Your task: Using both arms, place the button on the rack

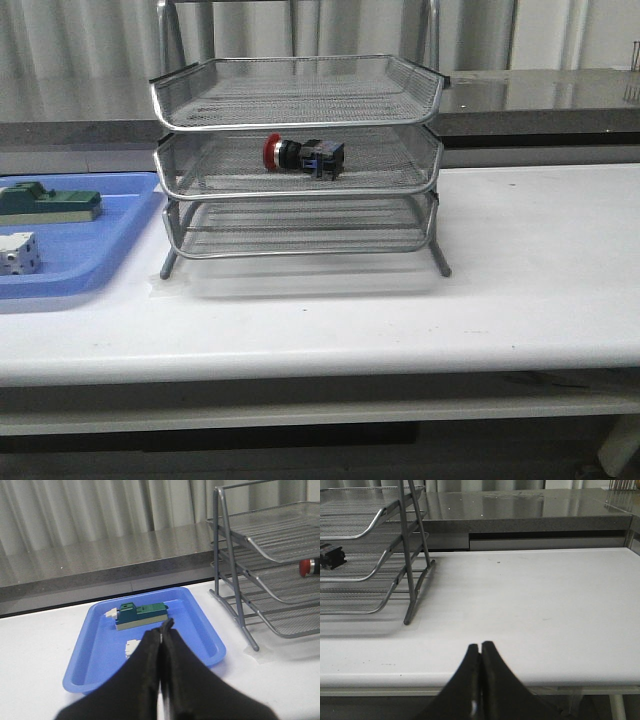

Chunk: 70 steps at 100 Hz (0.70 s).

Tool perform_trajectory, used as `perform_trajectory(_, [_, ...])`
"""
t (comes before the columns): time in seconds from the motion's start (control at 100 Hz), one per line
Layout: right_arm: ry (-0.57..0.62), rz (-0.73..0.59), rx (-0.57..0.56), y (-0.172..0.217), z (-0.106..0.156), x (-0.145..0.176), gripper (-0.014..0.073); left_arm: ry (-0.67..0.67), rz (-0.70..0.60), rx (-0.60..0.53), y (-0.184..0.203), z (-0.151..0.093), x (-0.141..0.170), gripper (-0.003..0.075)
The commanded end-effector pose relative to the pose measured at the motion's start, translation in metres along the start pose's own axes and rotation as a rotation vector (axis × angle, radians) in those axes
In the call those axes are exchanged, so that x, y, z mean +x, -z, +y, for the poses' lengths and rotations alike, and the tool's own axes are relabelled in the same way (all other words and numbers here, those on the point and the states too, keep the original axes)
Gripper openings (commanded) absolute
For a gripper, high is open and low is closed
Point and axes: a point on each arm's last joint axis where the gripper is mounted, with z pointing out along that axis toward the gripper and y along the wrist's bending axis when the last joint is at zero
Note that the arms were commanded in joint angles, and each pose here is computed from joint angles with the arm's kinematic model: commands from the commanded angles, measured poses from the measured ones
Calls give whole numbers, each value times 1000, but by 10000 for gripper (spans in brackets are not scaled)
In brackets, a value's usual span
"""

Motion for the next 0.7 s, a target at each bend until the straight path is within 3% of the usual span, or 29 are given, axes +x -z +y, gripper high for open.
perform_trajectory(0.0, [-3, -111, 4, 3, 0, -14, -60, 11, -108, -41, 3, 2, -5, -21])
perform_trajectory(0.14, [-3, -111, 4, 3, 0, -14, -60, 15, -112, -74, 9, 3, 7, -21])
perform_trajectory(0.69, [-3, -110, 4, 3, 0, -14, -60, 15, -148, -88, 14, 3, 5, -21])
